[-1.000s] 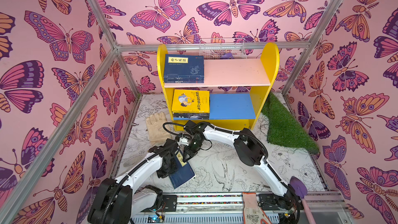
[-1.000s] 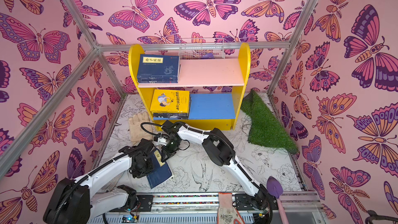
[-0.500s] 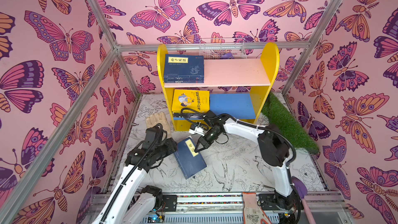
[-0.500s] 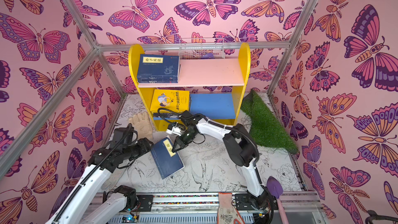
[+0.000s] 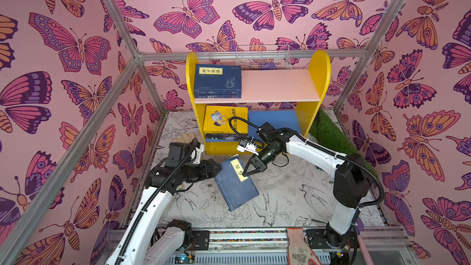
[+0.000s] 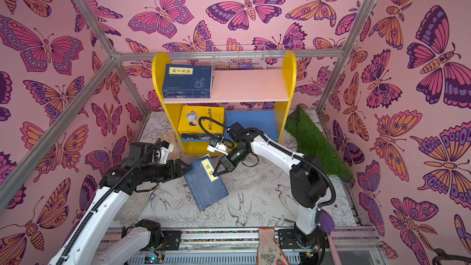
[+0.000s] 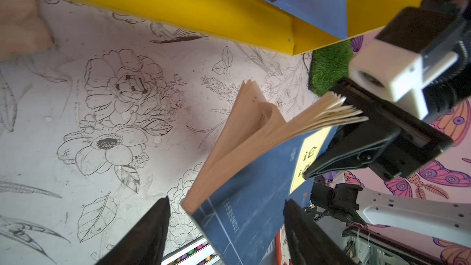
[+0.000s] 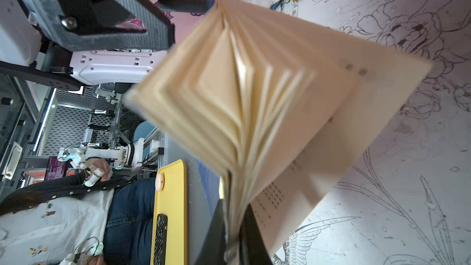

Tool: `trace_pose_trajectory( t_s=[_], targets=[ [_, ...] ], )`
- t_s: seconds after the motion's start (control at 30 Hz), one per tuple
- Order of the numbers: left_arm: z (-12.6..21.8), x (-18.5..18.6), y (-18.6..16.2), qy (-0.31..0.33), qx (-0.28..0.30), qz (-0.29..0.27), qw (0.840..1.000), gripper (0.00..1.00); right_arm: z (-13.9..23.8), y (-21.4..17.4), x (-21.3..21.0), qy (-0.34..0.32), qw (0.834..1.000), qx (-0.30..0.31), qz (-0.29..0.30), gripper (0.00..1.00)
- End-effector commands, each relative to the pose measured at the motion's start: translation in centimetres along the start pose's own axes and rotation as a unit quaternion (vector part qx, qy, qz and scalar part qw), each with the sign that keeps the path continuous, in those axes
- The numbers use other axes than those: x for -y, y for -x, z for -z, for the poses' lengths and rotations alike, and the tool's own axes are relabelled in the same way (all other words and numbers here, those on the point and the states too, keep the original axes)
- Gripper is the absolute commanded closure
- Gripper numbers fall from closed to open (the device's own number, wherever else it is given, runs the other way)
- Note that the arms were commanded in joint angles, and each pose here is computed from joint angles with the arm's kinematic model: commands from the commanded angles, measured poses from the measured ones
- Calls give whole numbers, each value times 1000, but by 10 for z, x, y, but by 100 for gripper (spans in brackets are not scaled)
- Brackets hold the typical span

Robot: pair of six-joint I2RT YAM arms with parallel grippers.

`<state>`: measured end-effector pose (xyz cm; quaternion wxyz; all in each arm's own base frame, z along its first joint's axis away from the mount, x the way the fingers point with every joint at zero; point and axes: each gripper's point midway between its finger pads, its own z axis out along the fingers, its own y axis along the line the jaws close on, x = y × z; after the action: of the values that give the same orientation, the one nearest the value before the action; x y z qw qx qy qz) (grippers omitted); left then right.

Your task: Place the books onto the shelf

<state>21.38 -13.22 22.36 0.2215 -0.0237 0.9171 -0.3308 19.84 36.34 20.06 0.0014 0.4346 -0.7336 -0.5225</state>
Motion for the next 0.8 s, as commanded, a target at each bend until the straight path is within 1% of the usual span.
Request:
trace_pose_trajectory(
  t_s=[0.0, 0.1, 0.17, 0.33, 0.37, 0.43, 0.5, 0.6, 0.7, 0.77],
  targets=[
    [4, 17, -4, -44, -17, -24, 999, 28, 8, 7, -36, 69, 997, 18, 38, 100],
    [4, 22, -8, -62, -26, -30, 997, 30, 14, 13, -56, 102, 992, 35, 60, 100],
    [7, 31, -11, -89, -30, -38, 995, 31, 18, 16, -65, 116, 990, 42, 68, 100],
    [24, 64, -19, -176, -24, -72, 981, 36, 21, 17, -70, 114, 990, 42, 72, 100],
    [28, 69, -21, -191, -24, -77, 978, 38, 22, 18, -70, 113, 990, 41, 71, 100],
    [33, 77, -25, -213, -27, -86, 973, 46, 20, 17, -70, 113, 991, 37, 69, 100],
    [33, 80, -29, -218, -31, -90, 971, 61, 20, 18, -72, 113, 990, 35, 72, 100],
    [31, 81, -34, -218, -39, -94, 971, 78, 21, 22, -75, 111, 990, 35, 78, 100],
    [29, 81, -37, -208, -39, -102, 972, 91, 24, 26, -80, 106, 990, 37, 86, 100],
    [29, 83, -37, -203, -36, -112, 972, 95, 27, 29, -84, 103, 989, 39, 94, 100]
  ],
)
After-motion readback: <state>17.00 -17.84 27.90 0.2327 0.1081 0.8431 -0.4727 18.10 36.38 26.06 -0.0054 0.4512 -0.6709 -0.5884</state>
